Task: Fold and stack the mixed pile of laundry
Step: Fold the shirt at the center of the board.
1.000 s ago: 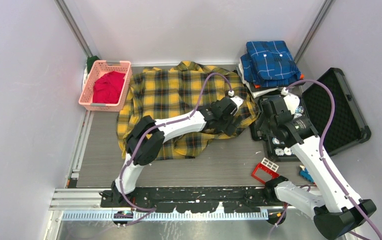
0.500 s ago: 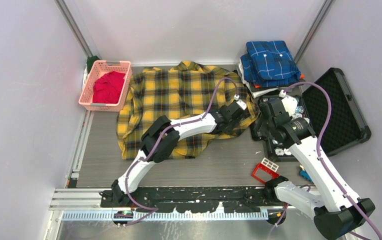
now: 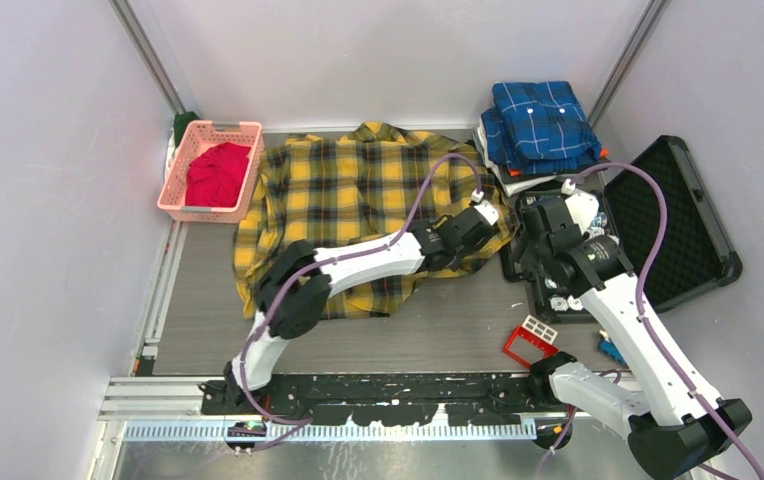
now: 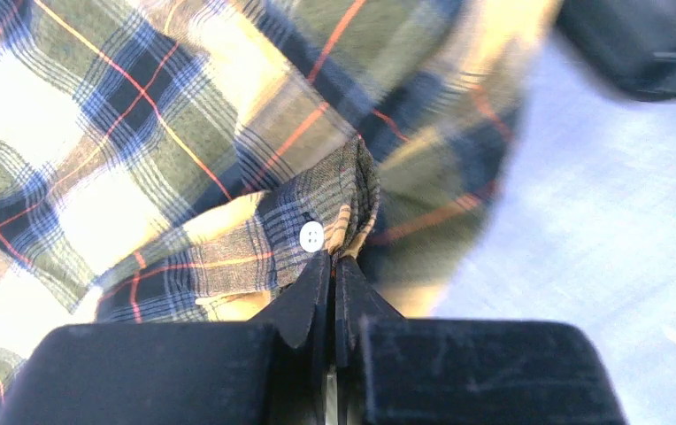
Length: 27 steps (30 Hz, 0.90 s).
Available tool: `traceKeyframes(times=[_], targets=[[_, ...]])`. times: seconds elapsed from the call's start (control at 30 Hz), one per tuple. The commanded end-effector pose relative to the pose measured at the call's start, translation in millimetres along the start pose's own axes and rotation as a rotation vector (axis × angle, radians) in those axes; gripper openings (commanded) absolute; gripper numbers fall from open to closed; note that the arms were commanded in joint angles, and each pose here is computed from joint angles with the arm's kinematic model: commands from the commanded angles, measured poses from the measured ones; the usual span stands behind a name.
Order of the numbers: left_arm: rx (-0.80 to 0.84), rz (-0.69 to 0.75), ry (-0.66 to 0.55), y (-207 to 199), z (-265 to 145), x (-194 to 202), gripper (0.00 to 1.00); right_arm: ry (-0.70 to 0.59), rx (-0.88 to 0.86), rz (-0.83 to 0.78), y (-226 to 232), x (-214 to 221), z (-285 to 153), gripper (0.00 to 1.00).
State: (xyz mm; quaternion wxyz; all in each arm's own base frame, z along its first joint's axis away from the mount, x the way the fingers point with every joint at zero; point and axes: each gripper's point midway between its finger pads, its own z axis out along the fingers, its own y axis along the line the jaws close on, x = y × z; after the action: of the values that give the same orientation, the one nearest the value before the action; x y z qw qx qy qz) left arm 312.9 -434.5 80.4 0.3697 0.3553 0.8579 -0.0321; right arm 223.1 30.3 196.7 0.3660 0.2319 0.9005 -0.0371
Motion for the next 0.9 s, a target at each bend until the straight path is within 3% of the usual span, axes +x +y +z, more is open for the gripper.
traceKeyframes(times=[0.0,0.33,0.57,0.7,0.87], targets=[[0.195,-0.088,-0.226,-19.8,-119.6,-71.9,0.00,-0.127,0.033,0.067,-6.3,-38.0,-20.3,0.63],[0.879,-0.058,-0.321,-123.8,-284.8,-80.2,0.00,-0.270,0.070,0.182,-16.7,-101.0,-61.0,0.65],[1.298,0.037,-0.358,-201.7,-392.1,-83.2,0.00,-0.506,0.096,0.288,-57.7,-164.8,-139.7,0.66],[1.553,0.099,-0.293,-244.2,-442.6,-67.0,0.00,-0.557,0.065,0.304,-67.6,-172.4,-164.4,0.66],[1.813,0.242,-0.262,-271.6,-507.6,-32.6,0.00,-0.499,-0.004,0.250,-56.4,-156.9,-156.4,0.67]])
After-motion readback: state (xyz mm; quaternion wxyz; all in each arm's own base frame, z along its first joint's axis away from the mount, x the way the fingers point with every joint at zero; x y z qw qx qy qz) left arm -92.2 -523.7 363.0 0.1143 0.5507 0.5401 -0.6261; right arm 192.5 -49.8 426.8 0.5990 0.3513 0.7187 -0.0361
